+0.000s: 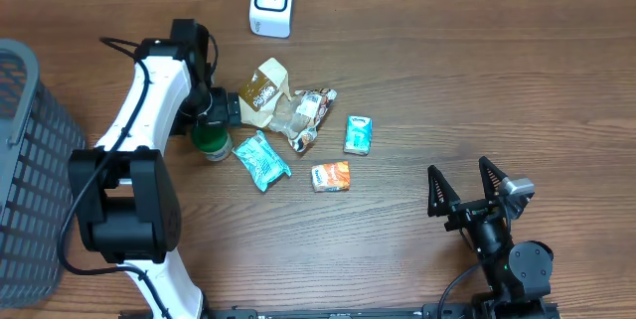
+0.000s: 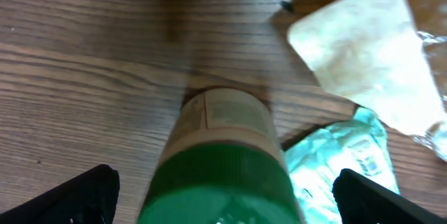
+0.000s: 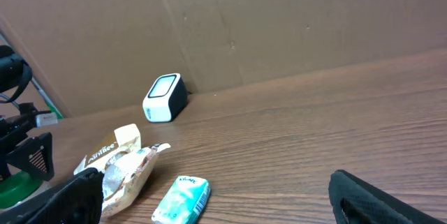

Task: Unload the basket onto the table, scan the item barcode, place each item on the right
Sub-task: 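Carry the green-lidded jar out and set it upright on the table, then move the right gripper over the orange tissue pack and grasp it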

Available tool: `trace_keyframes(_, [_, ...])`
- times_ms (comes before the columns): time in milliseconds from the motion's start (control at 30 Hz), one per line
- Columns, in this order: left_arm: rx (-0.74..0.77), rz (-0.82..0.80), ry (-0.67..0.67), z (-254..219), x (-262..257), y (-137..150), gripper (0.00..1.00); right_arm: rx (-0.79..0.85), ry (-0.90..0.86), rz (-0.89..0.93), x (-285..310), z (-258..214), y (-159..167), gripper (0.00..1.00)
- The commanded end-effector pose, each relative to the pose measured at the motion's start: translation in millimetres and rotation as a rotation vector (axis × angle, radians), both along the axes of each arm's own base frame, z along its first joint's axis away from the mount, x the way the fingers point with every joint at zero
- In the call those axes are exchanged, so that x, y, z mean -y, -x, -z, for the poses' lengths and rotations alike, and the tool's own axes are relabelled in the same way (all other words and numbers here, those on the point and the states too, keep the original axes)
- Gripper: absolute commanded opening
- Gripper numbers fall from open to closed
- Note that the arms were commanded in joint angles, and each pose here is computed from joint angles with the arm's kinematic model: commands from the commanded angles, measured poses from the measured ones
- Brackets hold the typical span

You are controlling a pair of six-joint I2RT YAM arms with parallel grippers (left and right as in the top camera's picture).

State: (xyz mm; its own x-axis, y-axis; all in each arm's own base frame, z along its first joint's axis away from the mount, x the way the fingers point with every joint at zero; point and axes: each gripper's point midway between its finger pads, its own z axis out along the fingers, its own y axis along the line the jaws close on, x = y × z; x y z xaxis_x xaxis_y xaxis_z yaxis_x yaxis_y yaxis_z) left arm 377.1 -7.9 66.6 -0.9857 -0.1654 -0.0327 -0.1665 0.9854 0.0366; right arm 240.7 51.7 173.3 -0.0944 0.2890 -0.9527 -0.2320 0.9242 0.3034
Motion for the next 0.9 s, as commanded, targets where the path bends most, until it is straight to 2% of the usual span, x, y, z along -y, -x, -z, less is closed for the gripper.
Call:
trace_keyframes(0, [0.098, 0.007, -0.004, -36, 4, -1, 1.0, 0.004, 0.0, 0.014, 3, 2, -1, 1.0])
trace_keyframes(233, [0.392, 0.033, 0.013, -145, -9, 5, 1.0, 0.004, 0.001, 0.014, 3, 2, -1, 1.0])
trace_keyframes(367, [0.449, 0.059, -0.018, -172, -42, 21, 1.0, 0.004, 0.001, 0.014, 3, 2, -1, 1.0])
trace_keyframes(633, [0.329, -0.098, 0.029, -143, -104, 43, 1.0, 0.009, 0.0, 0.014, 3, 0, -1, 1.0])
trace_keyframes(867, [0.22, -0.06, 0.047, -101, -116, 33, 0.98, 0.014, -0.005, -0.001, 0, -1, 0, 1.0])
